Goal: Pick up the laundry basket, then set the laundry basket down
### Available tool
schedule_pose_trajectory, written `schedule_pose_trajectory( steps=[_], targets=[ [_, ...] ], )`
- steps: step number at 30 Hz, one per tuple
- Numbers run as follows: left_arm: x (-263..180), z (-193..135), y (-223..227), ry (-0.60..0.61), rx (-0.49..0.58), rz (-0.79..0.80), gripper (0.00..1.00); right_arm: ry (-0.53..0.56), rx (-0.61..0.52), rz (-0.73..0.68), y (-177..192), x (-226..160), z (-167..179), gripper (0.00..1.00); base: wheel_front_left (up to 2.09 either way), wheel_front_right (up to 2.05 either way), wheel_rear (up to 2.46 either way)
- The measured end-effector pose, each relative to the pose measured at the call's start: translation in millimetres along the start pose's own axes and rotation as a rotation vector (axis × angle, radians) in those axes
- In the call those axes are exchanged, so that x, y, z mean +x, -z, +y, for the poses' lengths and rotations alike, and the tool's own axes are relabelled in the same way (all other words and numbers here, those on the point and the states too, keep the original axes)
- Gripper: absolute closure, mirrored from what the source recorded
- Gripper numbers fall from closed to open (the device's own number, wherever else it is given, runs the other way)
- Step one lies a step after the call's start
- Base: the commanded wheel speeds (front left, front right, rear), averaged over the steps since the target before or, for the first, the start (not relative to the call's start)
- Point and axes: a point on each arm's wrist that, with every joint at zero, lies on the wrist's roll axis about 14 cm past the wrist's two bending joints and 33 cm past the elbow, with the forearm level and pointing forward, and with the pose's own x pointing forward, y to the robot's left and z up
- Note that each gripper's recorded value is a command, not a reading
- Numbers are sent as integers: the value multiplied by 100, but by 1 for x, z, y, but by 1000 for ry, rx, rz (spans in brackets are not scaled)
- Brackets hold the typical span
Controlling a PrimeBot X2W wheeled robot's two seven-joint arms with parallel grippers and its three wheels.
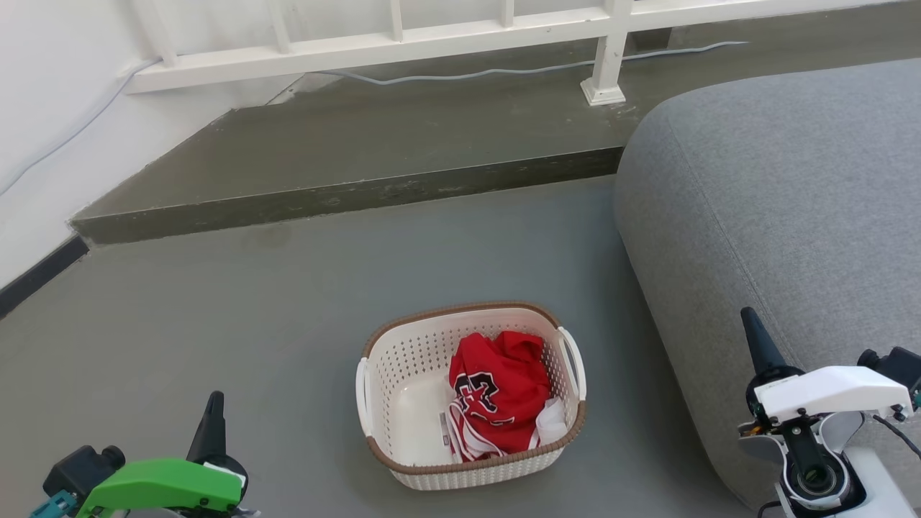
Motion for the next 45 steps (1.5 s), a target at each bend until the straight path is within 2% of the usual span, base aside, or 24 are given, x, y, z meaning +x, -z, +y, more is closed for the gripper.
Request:
schedule_pose_trajectory(
  steps=[45],
  targets=[
    [10, -7, -32, 93, -535, -26, 100, -77, 560, -63, -29, 8, 3, 100, 0, 0, 0]
  ],
)
